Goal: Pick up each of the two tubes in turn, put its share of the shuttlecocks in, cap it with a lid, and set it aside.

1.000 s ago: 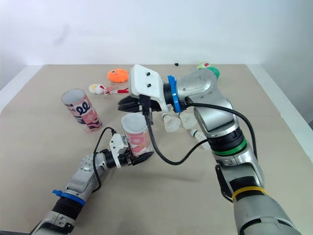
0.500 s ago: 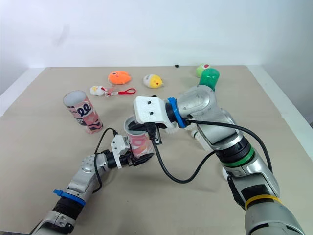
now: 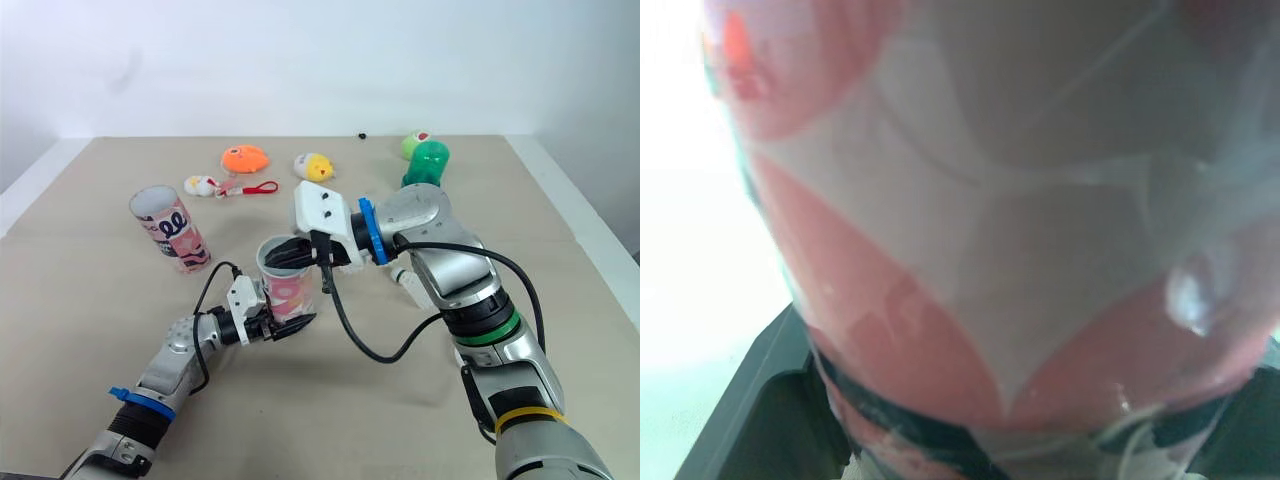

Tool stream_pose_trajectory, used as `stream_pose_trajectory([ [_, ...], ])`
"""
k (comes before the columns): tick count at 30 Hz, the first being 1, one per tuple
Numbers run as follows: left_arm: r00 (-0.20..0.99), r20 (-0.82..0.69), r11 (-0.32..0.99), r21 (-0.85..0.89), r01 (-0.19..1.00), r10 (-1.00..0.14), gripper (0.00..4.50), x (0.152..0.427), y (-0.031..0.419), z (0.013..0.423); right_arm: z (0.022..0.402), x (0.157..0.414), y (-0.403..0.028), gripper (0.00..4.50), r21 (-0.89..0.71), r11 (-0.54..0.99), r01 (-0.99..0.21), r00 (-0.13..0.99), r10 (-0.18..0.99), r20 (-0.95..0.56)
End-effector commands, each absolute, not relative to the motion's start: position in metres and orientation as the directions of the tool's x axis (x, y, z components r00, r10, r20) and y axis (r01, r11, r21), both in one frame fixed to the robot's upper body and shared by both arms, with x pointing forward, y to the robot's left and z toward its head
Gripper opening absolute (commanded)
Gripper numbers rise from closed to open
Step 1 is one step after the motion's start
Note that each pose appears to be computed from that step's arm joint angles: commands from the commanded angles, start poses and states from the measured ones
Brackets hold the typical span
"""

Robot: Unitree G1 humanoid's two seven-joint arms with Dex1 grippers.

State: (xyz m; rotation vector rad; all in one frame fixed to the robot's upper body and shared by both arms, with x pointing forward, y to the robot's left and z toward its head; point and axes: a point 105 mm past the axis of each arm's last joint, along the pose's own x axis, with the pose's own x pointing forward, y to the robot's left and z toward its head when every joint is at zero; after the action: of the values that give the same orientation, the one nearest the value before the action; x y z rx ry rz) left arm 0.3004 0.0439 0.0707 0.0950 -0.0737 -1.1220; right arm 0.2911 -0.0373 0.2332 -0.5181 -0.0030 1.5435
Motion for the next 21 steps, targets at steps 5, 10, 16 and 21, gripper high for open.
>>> stream_pose_trajectory([
  [5,0.411,-0.133,0.415,-0.003,0.91,-0.902,4.13,0.285,0.059,0.03,0.281,0.273,-0.062,1.93,-0.263,0.117,-0.958,0.12,0.993,0.005],
  [10,0.37,-0.15,0.373,0.005,0.928,-0.917,4.5,0.275,0.076,0.037,0.232,0.272,-0.084,4.35,-0.23,0.217,-0.949,0.243,0.966,-0.09],
  [16,0.398,-0.2,0.391,0.074,0.917,-0.895,4.5,0.271,0.121,0.051,0.171,0.268,-0.085,4.44,-0.222,0.265,-0.938,0.3,0.943,-0.141],
  [21,0.384,-0.214,0.374,0.088,0.923,-0.898,4.5,0.266,0.146,0.071,0.135,0.269,-0.075,4.44,-0.227,0.285,-0.931,0.324,0.933,-0.156],
])
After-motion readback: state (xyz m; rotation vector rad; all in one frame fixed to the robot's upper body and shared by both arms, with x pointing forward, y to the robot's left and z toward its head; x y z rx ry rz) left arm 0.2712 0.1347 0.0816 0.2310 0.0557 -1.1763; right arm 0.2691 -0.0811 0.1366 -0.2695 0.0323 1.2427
